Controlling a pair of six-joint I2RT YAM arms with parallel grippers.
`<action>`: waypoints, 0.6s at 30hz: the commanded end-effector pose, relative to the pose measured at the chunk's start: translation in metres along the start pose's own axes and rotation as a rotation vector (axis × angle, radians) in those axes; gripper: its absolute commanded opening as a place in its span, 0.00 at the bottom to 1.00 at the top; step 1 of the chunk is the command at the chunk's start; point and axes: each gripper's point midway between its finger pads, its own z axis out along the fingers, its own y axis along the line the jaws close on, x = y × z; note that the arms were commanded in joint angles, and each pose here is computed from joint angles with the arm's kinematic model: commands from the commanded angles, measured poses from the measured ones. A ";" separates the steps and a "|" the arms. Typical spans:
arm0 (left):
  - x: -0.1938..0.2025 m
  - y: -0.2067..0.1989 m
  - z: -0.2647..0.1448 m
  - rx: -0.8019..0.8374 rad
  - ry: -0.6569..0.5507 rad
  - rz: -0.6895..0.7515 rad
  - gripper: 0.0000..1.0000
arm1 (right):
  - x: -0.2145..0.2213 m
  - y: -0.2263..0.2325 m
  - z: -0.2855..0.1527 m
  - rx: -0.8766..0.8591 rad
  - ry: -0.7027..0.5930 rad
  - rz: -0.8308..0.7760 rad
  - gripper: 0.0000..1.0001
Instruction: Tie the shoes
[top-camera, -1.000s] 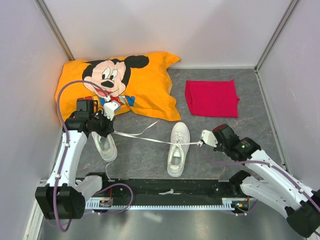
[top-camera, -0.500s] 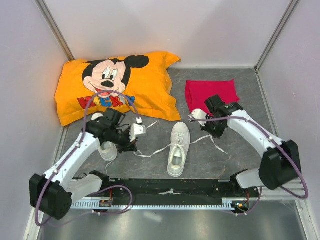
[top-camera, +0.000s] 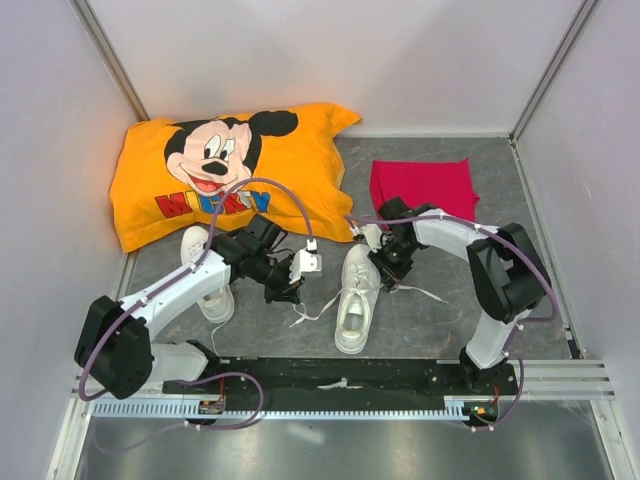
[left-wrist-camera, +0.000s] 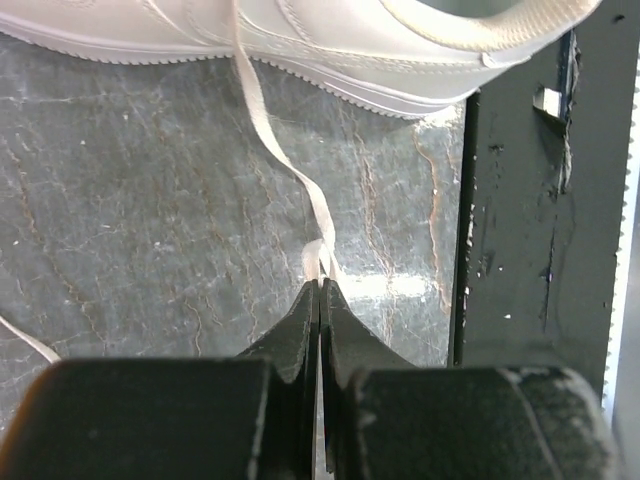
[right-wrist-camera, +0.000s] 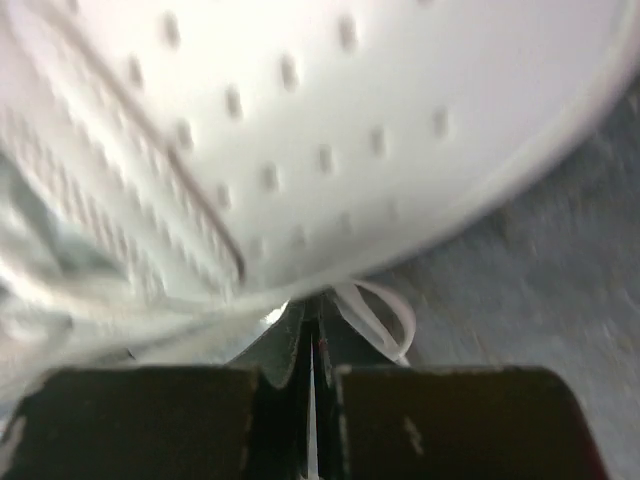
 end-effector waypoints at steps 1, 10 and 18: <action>-0.012 0.014 -0.009 -0.060 -0.059 -0.039 0.01 | -0.041 0.015 0.012 -0.057 -0.148 0.072 0.00; -0.014 0.044 -0.035 -0.146 -0.187 -0.196 0.01 | -0.047 0.026 -0.014 -0.071 -0.278 0.066 0.00; -0.008 0.052 -0.069 -0.306 -0.107 -0.164 0.02 | -0.010 -0.039 -0.076 0.135 -0.224 0.038 0.00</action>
